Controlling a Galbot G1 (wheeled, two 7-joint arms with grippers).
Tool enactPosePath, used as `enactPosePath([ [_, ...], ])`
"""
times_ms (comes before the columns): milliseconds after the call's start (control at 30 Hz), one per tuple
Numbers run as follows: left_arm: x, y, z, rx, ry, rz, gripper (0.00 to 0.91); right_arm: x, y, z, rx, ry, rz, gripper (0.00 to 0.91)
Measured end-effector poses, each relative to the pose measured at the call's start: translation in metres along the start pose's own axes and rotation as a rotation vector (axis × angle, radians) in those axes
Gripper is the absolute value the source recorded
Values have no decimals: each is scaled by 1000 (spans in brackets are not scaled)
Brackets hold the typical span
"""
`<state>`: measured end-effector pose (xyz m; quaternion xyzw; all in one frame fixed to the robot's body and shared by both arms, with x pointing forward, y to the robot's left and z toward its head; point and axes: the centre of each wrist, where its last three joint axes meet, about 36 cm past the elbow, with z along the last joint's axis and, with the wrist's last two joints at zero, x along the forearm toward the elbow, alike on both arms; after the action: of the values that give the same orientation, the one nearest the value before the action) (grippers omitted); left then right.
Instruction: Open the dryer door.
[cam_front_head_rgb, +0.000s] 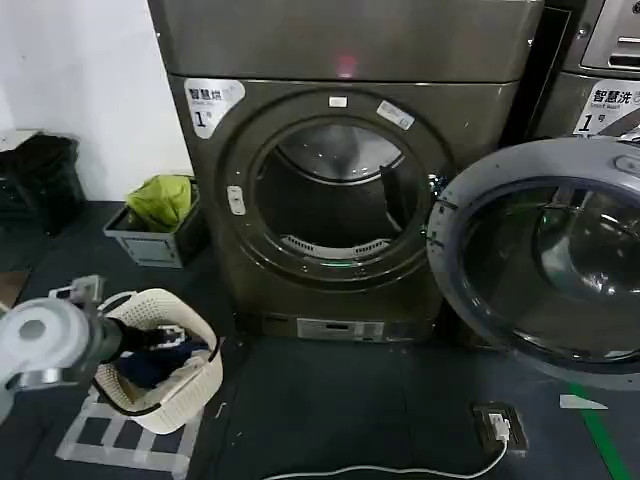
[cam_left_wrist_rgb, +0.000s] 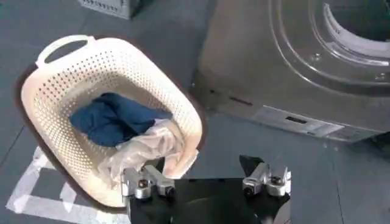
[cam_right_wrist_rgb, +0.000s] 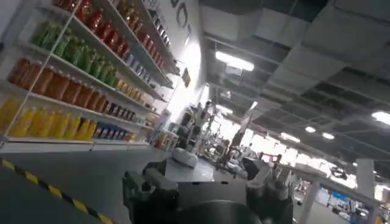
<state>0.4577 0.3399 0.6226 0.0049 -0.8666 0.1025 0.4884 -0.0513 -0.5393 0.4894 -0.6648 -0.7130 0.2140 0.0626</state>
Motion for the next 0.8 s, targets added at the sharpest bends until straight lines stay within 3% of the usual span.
enactPosePath([
  [800,-10,32,-26,117,25,-81,907,0,-2,3,-6,-22,0,907],
])
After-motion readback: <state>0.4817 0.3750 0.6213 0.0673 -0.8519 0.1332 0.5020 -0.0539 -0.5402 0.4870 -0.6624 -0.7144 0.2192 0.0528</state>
